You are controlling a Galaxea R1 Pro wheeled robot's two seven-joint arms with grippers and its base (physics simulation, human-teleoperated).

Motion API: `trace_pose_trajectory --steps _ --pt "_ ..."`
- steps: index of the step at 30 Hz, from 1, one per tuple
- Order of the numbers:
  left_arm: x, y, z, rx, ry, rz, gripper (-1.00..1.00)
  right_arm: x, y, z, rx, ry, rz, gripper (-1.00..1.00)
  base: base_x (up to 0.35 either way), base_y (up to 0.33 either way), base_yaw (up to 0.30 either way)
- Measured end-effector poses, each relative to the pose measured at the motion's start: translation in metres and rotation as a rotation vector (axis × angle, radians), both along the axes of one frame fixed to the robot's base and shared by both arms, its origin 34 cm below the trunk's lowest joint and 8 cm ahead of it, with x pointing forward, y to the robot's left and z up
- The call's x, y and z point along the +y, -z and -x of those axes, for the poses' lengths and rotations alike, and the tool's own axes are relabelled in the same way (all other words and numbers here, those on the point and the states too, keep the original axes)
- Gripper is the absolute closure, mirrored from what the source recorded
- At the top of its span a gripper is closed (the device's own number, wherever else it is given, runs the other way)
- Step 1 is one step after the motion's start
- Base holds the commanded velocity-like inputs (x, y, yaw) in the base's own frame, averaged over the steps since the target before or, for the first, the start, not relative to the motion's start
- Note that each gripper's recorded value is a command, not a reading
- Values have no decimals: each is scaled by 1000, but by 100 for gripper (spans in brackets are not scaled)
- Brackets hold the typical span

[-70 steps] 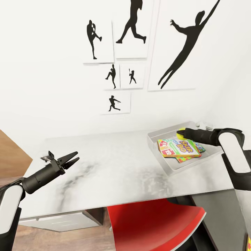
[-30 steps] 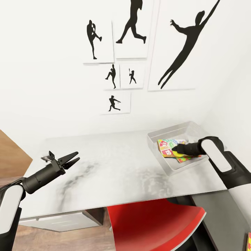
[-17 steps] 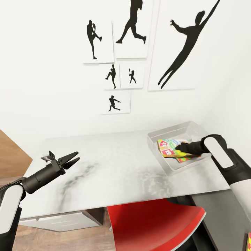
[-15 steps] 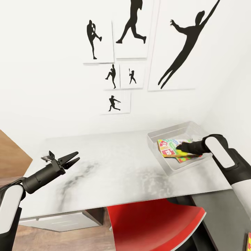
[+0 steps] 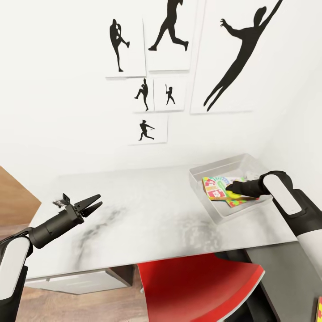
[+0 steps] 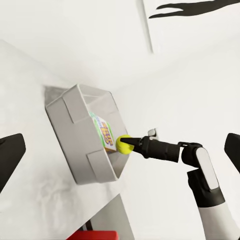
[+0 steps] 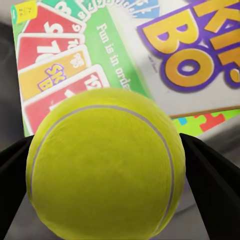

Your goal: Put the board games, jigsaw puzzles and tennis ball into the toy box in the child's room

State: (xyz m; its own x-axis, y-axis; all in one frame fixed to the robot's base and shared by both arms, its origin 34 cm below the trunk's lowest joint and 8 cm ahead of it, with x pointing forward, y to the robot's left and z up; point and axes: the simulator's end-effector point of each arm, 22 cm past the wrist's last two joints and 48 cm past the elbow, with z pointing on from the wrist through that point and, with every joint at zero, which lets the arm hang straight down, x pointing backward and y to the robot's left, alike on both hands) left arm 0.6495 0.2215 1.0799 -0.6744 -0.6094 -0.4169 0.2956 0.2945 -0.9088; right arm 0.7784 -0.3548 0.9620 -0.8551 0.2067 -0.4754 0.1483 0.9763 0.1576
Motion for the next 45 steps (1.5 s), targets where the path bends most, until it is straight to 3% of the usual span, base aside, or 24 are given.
trace_pose_trajectory --steps 17,45 --pt "1 15 -2 27 -1 -2 -100 17 1 -9 -17 -33 -10 100 0 0 0" --pt "1 40 -4 73 0 -2 -100 16 25 -12 15 -33 -8 100 0 0 0"
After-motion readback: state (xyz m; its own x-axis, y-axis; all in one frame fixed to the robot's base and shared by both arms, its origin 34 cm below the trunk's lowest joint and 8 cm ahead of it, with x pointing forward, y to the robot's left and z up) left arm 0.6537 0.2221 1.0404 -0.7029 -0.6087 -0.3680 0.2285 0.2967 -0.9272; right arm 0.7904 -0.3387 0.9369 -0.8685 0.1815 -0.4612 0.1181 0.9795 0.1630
